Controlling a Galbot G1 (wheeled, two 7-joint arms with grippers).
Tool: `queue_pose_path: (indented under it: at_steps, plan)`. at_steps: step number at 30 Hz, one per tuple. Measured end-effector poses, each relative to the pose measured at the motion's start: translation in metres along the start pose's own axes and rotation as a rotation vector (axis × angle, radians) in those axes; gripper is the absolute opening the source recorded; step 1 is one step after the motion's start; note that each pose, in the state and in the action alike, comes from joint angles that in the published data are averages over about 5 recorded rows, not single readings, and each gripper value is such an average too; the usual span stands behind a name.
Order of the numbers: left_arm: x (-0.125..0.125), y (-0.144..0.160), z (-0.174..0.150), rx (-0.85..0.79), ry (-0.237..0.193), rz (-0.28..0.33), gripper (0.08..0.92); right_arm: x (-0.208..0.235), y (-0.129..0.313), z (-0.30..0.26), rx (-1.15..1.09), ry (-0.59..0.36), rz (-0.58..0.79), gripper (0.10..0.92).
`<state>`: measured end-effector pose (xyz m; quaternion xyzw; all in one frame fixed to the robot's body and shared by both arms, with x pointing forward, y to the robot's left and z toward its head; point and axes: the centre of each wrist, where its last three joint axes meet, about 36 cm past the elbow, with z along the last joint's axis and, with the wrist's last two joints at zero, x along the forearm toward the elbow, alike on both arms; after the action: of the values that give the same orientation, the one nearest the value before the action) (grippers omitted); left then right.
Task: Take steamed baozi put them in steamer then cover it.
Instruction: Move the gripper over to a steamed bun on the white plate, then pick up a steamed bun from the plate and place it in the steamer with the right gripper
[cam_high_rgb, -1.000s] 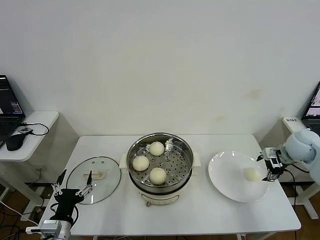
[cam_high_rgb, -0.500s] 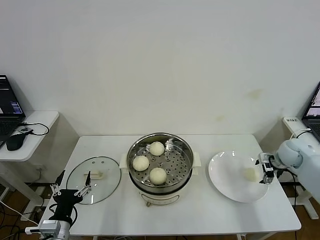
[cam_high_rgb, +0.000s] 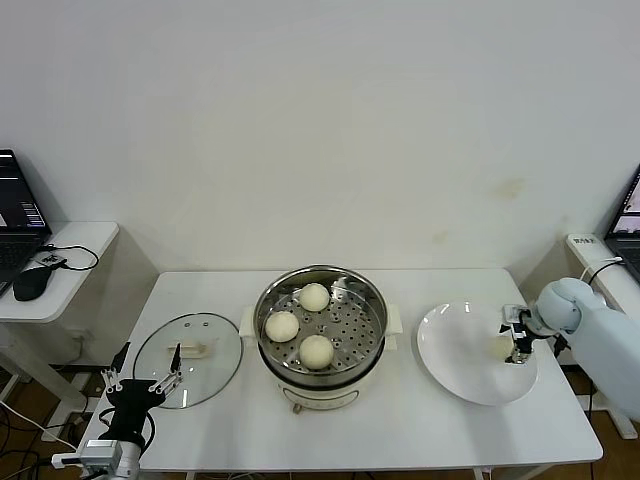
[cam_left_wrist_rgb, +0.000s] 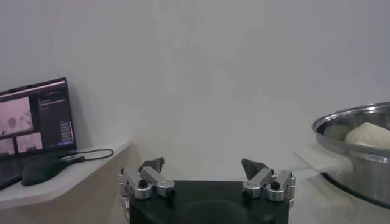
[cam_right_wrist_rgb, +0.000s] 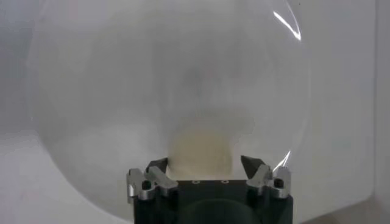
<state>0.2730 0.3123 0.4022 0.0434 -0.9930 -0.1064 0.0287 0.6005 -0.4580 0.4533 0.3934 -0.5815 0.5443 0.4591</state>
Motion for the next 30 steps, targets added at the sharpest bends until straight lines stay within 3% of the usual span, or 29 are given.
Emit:
queue_pose_path:
  at_steps: [6,13,21,30]
  plan:
    - [0.001,0.0,0.0,0.0,0.001,0.0,0.823,0.006,-0.004,0.0,-0.005,-0.003,-0.007,0.592]
    - [0.0,0.0,-0.002,0.002,-0.006,0.001,0.823,0.036,-0.013,0.0,-0.01,-0.016,-0.003,0.577]
    - [-0.001,-0.004,-0.006,0.012,-0.018,0.009,0.823,0.108,-0.033,-0.015,0.012,-0.065,0.045,0.581]
    - [-0.001,-0.006,-0.01,0.017,-0.03,0.016,0.823,0.196,-0.052,-0.08,0.089,-0.185,0.114,0.585]
